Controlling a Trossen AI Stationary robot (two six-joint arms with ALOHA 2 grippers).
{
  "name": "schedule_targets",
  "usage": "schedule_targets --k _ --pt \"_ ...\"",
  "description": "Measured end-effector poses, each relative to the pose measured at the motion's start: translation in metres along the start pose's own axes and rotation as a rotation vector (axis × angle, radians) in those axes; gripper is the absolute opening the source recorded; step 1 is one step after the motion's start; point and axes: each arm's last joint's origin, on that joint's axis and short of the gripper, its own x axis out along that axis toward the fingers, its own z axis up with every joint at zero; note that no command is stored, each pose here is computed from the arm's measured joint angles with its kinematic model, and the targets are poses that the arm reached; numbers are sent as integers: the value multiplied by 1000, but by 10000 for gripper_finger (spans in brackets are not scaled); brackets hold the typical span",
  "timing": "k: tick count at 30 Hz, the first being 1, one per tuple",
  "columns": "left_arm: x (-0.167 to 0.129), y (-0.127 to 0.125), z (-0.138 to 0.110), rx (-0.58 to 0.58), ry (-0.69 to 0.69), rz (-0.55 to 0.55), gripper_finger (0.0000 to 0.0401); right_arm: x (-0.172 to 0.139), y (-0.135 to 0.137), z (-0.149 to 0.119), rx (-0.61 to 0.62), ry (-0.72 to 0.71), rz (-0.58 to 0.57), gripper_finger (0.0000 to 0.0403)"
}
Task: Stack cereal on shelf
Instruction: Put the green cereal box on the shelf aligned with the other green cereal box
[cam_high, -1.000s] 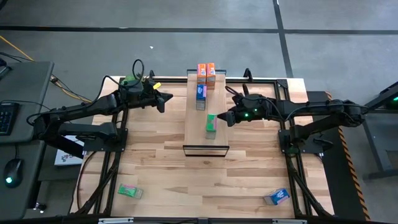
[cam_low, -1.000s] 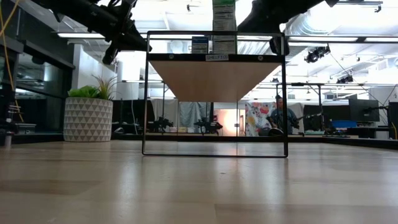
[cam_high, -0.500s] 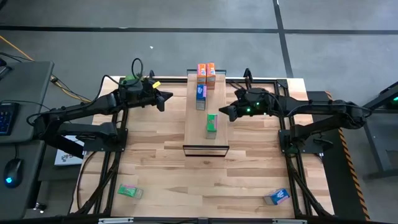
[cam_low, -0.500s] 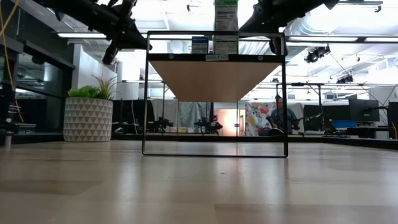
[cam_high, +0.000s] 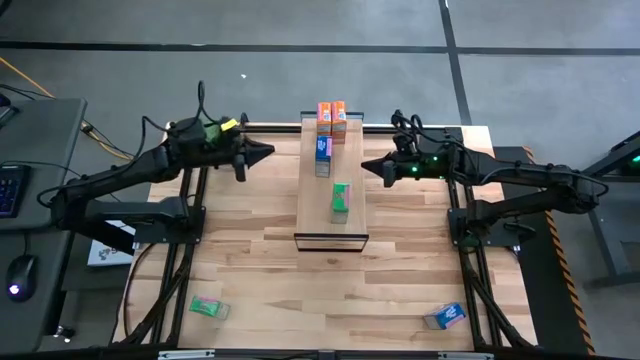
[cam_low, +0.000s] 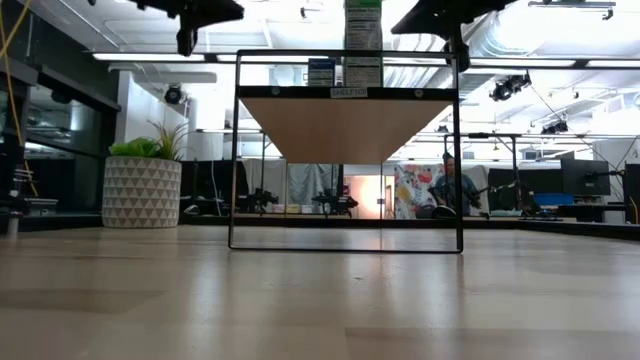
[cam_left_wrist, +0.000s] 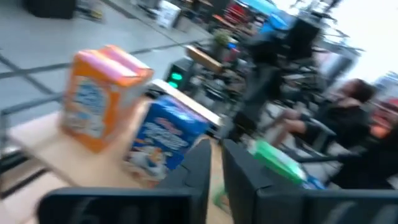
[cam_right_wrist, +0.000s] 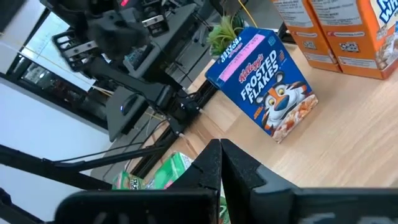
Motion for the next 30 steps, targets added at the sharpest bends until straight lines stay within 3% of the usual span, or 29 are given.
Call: schedule_targets --k 4,12,16,19,25,30 --pt "0 -8 2 16 34 -106 103 0 0 0 1 4 1 0" --pt "8 -20 6 19 57 -156 257 0 0 0 8 4 1 0" --pt "14 -26 15 23 80 -218 303 0 0 0 9 4 1 0" --pt "15 -34 26 35 129 -300 315 0 0 0 9 3 1 0" --pt "-2 -73 32 79 506 -360 315 0 0 0 9 3 2 0" --pt "-29 -113 2 85 864 -300 317 0 0 0 9 4 1 0"
